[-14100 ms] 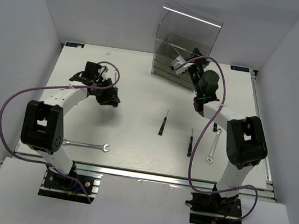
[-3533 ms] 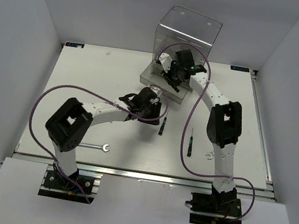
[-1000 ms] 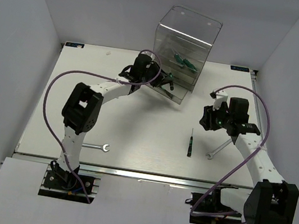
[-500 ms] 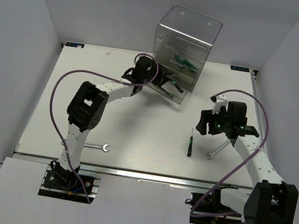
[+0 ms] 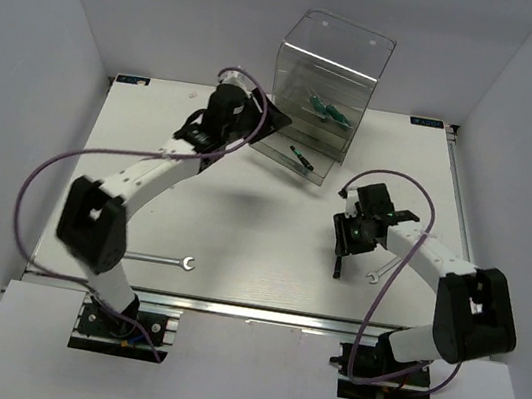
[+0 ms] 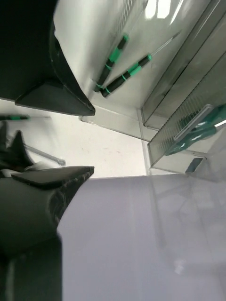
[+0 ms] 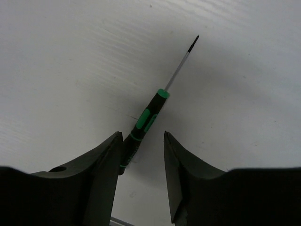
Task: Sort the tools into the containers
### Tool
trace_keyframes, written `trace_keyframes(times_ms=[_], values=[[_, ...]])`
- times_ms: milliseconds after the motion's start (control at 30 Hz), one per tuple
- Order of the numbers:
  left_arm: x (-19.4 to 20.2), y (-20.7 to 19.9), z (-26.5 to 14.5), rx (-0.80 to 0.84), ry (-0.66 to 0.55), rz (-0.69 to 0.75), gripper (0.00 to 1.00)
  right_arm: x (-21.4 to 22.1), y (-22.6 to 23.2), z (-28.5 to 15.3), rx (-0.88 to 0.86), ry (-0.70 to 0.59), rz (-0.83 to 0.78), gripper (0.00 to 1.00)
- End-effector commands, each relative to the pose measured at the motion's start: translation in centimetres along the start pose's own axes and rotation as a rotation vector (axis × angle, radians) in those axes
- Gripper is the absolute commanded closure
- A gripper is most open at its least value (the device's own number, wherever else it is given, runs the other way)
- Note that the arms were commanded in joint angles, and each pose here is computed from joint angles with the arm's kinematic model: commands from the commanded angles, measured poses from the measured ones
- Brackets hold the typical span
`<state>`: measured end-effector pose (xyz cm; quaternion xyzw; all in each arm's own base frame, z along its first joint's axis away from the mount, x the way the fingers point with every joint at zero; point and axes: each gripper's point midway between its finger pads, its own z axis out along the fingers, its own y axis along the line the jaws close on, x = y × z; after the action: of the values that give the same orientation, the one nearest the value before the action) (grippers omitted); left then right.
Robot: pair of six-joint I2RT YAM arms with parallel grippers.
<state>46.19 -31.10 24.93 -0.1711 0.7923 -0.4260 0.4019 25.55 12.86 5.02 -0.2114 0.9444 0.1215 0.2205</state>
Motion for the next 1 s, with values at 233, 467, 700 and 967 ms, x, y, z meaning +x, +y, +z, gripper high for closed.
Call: trace_keyframes(times_ms=[233, 467, 700, 967], values=[[-2.0, 6.3, -14.3, -0.192, -0.205, 0.197, 0.13, 1.6, -0.2, 2.1, 0.129, 0.18, -0.001, 0.55], [-0.8, 8.9, -16.7, -0.252, -0.218, 0.175, 0.02, 2.2, -1.2, 3.4, 0.207, 0.227, 0.019, 0.77], [0.7, 13.7, -19.1, -0.446, -0.252, -0.021, 0.02, 0.0, 0.9, 1.9, 0.067, 0.125, -0.083, 1.0], [3.4, 17.0, -20.4, -0.52, -0.245, -0.19, 0.03, -3.7, 7.4, -2.8, -0.42, -0.008, -0.67, 1.0]])
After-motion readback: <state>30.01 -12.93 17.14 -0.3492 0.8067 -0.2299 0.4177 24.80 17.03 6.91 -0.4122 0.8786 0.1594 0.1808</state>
